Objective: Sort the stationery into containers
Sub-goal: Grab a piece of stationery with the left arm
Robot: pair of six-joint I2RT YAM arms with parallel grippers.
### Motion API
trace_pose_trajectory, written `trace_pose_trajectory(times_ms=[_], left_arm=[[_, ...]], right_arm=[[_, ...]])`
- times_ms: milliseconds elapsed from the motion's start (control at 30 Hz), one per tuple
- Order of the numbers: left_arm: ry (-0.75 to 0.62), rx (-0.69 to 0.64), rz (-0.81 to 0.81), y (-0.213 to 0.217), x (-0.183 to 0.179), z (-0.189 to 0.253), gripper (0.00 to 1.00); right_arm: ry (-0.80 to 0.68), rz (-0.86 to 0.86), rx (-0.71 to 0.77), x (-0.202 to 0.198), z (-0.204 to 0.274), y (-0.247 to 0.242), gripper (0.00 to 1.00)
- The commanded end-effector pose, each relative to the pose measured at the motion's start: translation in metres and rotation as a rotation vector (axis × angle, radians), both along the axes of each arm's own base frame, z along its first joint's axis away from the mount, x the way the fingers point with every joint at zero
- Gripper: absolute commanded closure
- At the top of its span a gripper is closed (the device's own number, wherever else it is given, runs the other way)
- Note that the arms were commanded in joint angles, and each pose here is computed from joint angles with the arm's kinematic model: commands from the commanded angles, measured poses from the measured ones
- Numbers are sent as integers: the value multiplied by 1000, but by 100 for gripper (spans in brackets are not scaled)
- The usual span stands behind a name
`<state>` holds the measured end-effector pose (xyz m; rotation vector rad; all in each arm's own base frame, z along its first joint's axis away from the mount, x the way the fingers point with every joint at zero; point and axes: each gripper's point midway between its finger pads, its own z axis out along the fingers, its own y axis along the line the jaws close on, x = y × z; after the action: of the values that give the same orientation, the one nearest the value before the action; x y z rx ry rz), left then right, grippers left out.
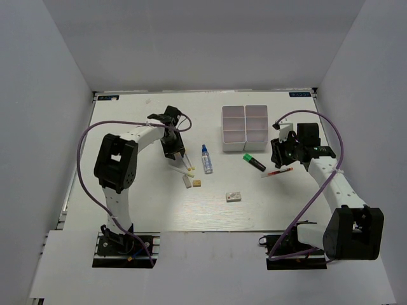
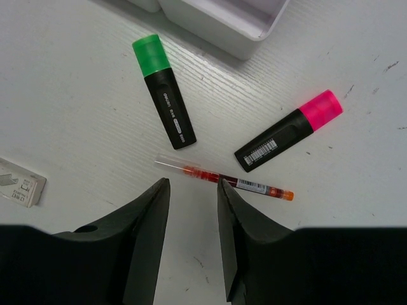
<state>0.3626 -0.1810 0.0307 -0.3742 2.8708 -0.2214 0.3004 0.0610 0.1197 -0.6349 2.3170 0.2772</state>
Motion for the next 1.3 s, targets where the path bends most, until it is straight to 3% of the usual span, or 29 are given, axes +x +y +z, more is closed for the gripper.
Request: trace_pose_trajectory(times_ms=[0, 267, 533, 833, 1000, 1133, 1267], left_arm=[[-44, 0, 26, -6, 17, 10, 52], [-33, 10, 39, -11, 31, 2, 53], [39, 86, 38, 6, 10, -23, 56], [44, 132, 5, 14, 7, -24, 83], [-76, 109, -45, 10, 27, 18, 92], [-252, -2, -114, -12, 53, 74, 96], [-457, -210, -205, -46, 66, 147, 100]], right_arm=[[-5, -7, 24, 0, 0, 2, 58], [-4, -8, 28, -5, -2, 2, 58], [-4, -14, 29, -3, -2, 1, 58], [5, -9, 37, -2, -2, 3, 58], [10, -5, 43, -2, -3, 4, 58], [6, -4, 48, -1, -1, 4, 58], [11, 7, 51, -1, -1, 7, 58]])
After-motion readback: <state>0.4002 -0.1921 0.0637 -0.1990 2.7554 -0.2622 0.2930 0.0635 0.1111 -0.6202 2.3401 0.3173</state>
